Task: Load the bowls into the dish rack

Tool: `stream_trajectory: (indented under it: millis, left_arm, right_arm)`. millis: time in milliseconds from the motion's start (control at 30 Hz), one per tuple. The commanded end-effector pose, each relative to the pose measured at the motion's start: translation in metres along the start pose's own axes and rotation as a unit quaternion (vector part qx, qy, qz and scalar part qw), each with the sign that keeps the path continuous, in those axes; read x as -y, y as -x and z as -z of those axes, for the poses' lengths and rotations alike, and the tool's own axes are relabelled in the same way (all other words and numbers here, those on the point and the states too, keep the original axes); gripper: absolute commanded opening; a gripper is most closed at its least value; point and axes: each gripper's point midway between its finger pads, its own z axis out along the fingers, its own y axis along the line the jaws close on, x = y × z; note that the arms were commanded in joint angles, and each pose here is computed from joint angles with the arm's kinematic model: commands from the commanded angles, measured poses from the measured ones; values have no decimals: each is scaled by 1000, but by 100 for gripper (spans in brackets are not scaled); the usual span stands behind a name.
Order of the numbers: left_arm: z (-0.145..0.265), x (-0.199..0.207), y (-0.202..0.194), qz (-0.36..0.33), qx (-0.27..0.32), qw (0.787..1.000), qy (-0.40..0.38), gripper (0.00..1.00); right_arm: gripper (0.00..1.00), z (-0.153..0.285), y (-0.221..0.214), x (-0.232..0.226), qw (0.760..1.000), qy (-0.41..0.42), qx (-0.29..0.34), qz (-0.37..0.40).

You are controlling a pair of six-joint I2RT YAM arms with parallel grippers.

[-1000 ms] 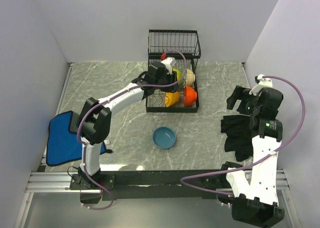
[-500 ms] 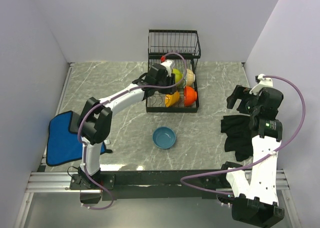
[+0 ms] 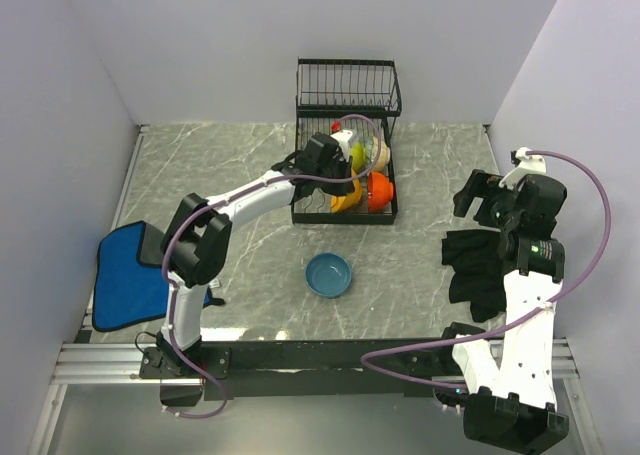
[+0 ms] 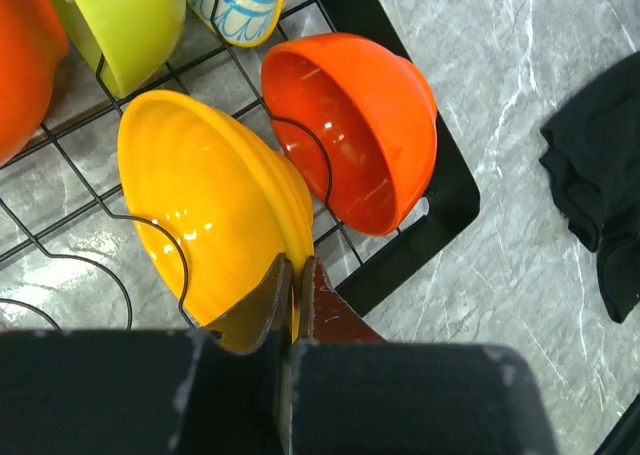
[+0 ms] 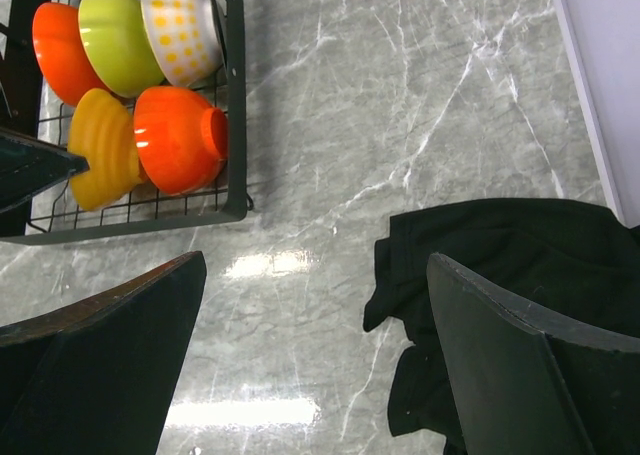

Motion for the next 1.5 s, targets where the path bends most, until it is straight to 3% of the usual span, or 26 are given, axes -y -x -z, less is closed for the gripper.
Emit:
stream_trajectory:
  millis: [0, 300, 700, 1133, 1267, 1467]
  left_arm:
    - [14, 9, 30, -24, 37, 999, -23, 1]
    - [44, 28, 57, 34, 61, 995, -77, 1]
    - [53, 32, 76, 114, 70, 982, -130, 1]
    - [58, 28, 71, 259, 60, 933, -244, 1]
    - [61, 36, 75, 257, 68, 915, -303, 1]
    - [53, 37, 68, 273, 61, 904, -322, 1]
  right_arm:
    - [100, 2, 11, -4, 1000, 6, 29, 3]
    - [100, 3, 13, -4, 999, 5, 33, 0]
    - [100, 1, 17, -4, 1000, 3, 29, -3]
    - [100, 1, 27, -2, 1000, -3, 29, 4]
    - [100, 1, 28, 0, 1000, -7, 27, 6]
    - [100, 1, 28, 1, 1000, -11, 17, 9]
